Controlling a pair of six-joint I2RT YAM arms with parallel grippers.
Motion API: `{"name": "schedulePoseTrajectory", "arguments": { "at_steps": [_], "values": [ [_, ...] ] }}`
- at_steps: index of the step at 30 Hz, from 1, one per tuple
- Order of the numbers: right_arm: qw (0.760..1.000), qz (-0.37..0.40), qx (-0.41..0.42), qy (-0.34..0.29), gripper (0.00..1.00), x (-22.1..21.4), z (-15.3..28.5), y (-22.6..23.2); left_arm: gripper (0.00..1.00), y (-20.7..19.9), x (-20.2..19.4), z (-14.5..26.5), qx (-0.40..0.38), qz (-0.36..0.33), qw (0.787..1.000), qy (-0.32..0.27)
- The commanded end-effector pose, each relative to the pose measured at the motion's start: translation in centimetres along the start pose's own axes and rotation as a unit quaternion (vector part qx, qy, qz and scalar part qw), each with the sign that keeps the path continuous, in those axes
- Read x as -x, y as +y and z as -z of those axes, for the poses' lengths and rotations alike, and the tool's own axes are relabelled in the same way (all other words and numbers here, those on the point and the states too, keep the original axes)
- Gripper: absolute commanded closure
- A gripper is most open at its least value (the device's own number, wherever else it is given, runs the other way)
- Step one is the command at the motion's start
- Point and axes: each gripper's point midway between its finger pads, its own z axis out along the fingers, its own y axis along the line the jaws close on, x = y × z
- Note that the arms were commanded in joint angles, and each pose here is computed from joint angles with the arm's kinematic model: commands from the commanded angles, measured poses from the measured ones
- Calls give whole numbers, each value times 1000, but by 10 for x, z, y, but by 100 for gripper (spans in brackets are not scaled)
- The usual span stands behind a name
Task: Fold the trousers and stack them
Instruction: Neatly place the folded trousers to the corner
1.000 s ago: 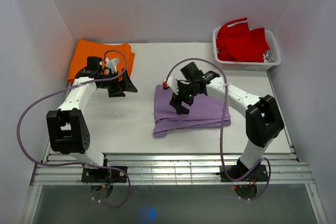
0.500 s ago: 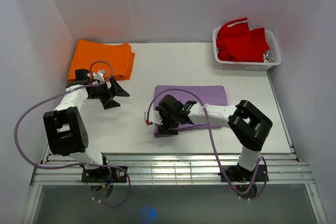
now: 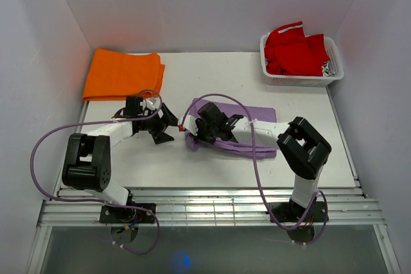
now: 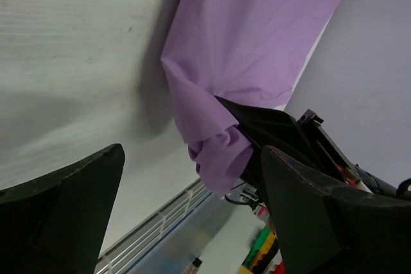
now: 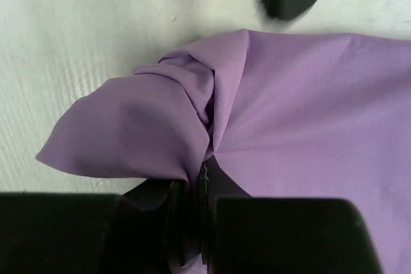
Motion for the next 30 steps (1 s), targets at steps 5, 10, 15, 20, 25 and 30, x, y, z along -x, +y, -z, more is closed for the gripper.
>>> {"name": "schedulePoseTrajectory", "arguments": {
  "at_steps": [5, 10, 15, 20, 25, 30],
  "values": [
    [993, -65, -23, -95, 92, 64, 16, -31, 2, -40, 21, -36, -54, 42, 995, -69],
    [990, -85, -27, -107, 92, 74, 11, -37, 2, -59, 15, -59, -59, 41, 995, -73],
    [985, -112, -58, -115, 92, 82, 8, -53, 2, -66, 1, -80, -70, 77, 993, -54],
    [979, -138, -82, -128, 92, 91, 6, -66, 18, -69, -1, -87, -81, 91, 991, -51],
    [976, -143, -62, -151, 87, 99, 17, -56, 64, -66, 0, -90, -91, 102, 989, -49],
    [981, -110, -41, -154, 47, 98, 35, -45, 100, -72, 6, -91, -105, 90, 989, -48]
  ]
}}
